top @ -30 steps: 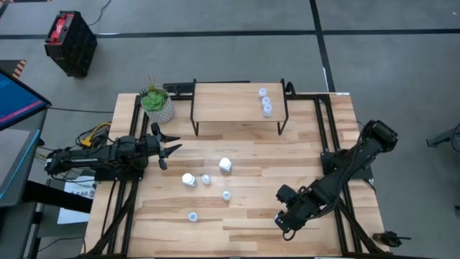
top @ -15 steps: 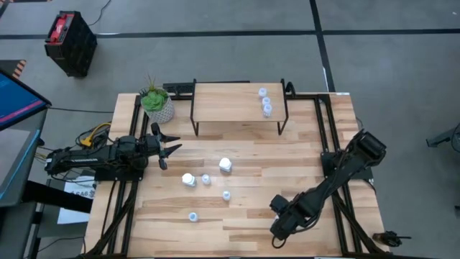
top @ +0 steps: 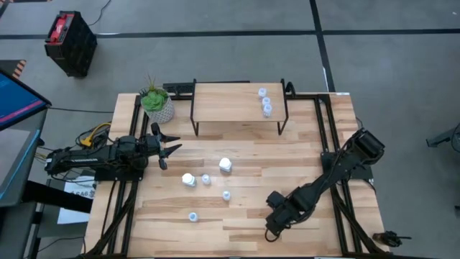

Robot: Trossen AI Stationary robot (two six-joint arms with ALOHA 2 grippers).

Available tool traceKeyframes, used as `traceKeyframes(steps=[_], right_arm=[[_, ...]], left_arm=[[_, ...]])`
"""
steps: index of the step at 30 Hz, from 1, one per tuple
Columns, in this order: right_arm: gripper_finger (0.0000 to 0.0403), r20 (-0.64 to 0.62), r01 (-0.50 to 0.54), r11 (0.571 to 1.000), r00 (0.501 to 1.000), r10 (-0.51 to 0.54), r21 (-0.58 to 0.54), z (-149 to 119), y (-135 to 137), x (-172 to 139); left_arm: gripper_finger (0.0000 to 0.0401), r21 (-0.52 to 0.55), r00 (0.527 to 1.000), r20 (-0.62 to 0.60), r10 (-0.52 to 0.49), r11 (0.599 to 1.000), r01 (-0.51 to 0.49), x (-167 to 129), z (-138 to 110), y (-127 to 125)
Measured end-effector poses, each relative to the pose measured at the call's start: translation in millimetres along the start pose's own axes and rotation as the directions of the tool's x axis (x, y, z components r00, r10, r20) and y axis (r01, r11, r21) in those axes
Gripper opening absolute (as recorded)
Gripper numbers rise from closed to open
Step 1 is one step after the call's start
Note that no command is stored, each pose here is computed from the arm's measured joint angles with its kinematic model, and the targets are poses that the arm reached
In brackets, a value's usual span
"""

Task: Pick and place medicine bottles onto shelf by color
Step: Put the bottom white pill bottle on the shelf

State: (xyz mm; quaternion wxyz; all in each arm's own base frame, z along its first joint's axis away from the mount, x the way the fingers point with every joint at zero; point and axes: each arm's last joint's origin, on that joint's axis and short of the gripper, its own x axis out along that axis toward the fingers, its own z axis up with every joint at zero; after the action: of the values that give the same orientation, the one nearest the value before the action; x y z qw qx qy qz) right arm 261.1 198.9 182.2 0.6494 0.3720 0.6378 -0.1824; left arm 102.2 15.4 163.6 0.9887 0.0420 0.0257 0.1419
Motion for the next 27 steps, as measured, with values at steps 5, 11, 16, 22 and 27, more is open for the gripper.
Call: traceKeyframes(steps=[5,11,16,22,27], right_arm=[[0.017,-0.055,-0.025,0.999,0.998,0.026,0.028,7,1,-2],[0.0164,-0.023,-0.068,0.995,0.997,0.069,0.071,35,6,-15],[0.0164,0.043,-0.177,0.983,0.983,0.179,-0.055,75,22,-55],[0.0177,0.197,-0.292,0.914,0.915,0.353,-0.283,135,33,-134],[0.0165,0.361,-0.253,0.842,0.817,0.449,-0.476,183,17,-199]], left_arm=[[0.0121,0.0,1.0,0.0,0.0,1.0,0.0,0,0,0],[0.0121,0.0,1.0,0.0,0.0,1.0,0.0,0,0,0],[0.0121,-0.001,1.0,0.0,0.0,1.0,0.0,0,0,0],[0.0121,0.0,1.0,0.0,0.0,1.0,0.0,0,0,0],[0.0121,0.002,1.0,0.0,0.0,1.0,0.0,0,0,0]])
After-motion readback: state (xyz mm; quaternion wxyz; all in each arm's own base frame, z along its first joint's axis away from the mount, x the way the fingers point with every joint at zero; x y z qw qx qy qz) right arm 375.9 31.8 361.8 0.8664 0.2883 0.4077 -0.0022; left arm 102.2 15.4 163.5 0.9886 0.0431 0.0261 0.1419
